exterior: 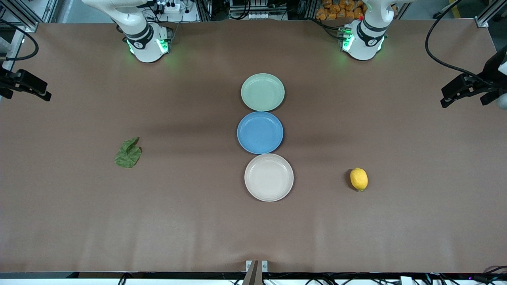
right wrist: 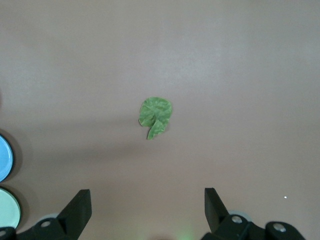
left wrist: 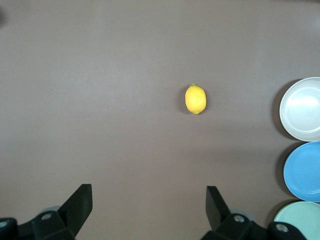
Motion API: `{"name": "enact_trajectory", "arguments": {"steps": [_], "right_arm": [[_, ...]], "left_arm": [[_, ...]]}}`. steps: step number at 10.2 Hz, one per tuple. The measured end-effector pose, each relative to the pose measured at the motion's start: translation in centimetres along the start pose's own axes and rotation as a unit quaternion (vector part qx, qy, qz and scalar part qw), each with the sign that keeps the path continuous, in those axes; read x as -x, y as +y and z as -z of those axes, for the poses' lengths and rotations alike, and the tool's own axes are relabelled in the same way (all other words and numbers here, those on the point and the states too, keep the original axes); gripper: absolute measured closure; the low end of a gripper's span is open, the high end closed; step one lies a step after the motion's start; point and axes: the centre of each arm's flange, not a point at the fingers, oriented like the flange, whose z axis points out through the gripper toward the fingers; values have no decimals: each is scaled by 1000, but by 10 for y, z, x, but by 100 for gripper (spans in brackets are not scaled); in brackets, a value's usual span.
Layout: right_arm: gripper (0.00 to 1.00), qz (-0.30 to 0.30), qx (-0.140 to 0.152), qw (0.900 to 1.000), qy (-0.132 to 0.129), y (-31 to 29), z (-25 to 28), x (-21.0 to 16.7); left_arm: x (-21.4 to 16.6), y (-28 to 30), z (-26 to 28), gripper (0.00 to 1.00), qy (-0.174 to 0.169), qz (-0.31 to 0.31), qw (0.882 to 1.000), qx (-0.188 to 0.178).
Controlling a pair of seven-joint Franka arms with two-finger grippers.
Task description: Place lemon and lettuce in plates
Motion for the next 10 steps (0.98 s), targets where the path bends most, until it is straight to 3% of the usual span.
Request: {"name": "enact_trajectory", "arguments": {"steps": [6,8,10], "right_arm": [[0,0,0,1000,-5,0,7,8],[0,2,0,1000,-5,-1,7,8],[0,2,0,1000,-6,-2,6,7]], "left_arm": [[1,0,-8,0,-14,1,1000,5],[-11,6,-48,0,-35,-4,999,6],[-38,14,-121,0,-44,-6,999,17]]}}
